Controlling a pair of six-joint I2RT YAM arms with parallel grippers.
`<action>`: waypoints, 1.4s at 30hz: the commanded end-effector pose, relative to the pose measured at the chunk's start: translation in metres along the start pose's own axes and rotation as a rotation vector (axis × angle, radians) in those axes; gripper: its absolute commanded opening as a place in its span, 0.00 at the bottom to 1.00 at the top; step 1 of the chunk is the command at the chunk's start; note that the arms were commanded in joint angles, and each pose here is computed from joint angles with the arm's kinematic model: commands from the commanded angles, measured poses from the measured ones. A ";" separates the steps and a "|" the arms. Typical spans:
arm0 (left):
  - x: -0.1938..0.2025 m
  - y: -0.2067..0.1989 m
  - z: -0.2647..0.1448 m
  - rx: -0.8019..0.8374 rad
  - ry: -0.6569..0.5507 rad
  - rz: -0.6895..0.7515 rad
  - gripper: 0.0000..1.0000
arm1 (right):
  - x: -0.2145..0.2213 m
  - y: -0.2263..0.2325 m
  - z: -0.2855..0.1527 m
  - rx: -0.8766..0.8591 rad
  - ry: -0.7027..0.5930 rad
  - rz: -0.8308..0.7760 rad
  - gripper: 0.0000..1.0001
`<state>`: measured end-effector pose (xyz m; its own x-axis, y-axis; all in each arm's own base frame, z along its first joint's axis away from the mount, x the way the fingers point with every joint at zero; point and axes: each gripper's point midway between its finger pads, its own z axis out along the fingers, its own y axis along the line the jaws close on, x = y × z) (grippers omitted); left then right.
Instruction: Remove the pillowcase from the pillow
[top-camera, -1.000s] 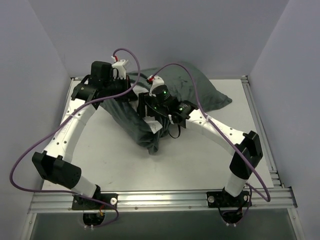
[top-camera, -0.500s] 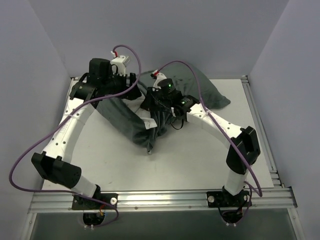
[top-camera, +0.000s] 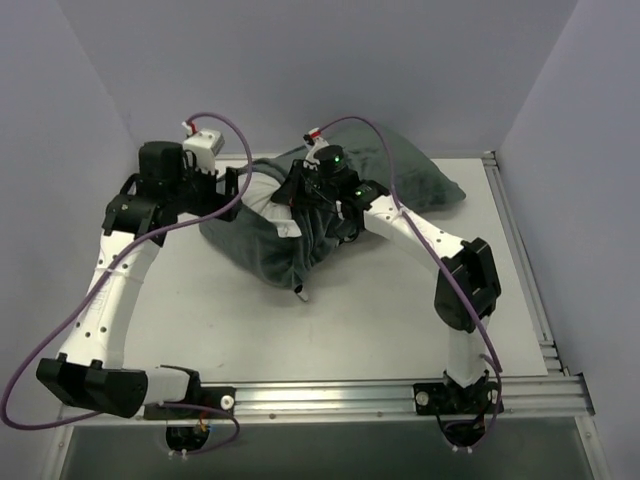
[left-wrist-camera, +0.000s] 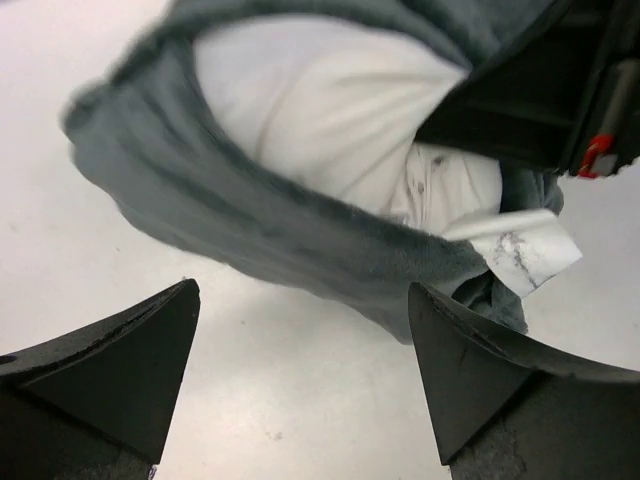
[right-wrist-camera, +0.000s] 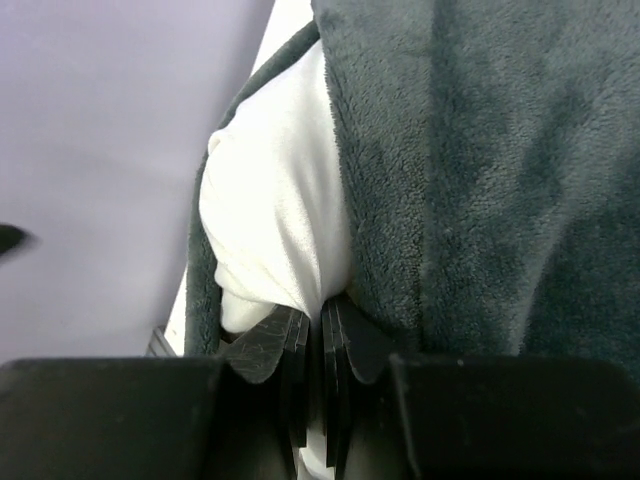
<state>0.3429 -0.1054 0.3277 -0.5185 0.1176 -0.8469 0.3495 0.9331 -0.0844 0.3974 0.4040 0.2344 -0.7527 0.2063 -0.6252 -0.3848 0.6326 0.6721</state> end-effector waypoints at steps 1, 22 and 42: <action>0.030 0.007 0.027 -0.030 0.093 -0.059 0.94 | -0.065 0.050 -0.009 -0.124 -0.201 -0.005 0.00; 0.047 0.022 0.087 0.005 0.151 -0.255 0.78 | -0.047 0.061 0.011 -0.131 -0.155 -0.017 0.00; 0.106 0.030 0.069 0.065 0.250 -0.203 0.02 | -0.130 0.063 -0.033 -0.196 -0.318 0.020 0.00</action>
<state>0.3792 -0.1080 0.2095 -0.7323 -0.0432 -0.6796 0.2537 0.9089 -0.3311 0.4046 0.4273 0.2371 -0.7799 0.2169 -0.5871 -0.3708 0.5957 0.7126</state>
